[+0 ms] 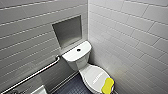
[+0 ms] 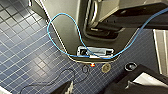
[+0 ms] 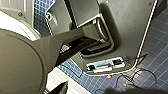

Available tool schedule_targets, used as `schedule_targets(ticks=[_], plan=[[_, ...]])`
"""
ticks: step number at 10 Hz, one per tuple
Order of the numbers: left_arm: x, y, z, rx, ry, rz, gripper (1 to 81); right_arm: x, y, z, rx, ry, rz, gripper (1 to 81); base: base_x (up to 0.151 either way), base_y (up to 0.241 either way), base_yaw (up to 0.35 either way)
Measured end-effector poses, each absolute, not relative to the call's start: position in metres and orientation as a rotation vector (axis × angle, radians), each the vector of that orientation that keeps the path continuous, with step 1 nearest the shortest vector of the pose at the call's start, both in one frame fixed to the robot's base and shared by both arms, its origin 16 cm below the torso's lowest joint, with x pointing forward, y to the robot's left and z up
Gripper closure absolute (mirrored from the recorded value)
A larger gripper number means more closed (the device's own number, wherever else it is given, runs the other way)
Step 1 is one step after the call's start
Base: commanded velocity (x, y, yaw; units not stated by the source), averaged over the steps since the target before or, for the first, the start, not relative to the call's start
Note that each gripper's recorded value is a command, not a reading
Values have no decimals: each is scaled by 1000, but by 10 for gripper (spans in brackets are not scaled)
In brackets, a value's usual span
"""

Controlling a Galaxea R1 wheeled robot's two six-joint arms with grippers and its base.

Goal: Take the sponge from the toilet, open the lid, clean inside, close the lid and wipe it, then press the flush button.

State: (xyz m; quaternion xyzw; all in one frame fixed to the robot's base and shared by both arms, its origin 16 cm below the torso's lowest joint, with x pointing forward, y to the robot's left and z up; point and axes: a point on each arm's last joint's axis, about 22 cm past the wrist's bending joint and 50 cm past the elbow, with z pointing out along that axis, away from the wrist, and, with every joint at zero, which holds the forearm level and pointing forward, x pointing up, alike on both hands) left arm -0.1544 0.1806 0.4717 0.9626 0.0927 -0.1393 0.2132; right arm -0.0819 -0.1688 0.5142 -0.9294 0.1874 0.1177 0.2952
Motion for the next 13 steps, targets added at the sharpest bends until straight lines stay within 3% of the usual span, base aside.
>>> schedule_targets(ticks=[3, 6, 8, 13], plan=[[-123, 182, 463, 2678, 245, -332, 10, 13, -239, 521, -2498, 535, 146, 10, 0, 0, 0], [-98, 175, 456, 2671, 233, -297, 10, 119, -241, 514, -2453, 584, -18, 10, 0, 0, 0], [-104, 179, 454, 2679, 235, -317, 10, 175, -284, 506, -2487, 627, -118, 10, 0, 0, 0], [-121, 179, 444, 2700, 254, -438, 10, 250, -318, 465, -2506, 759, -142, 10, 0, 0, 0]])
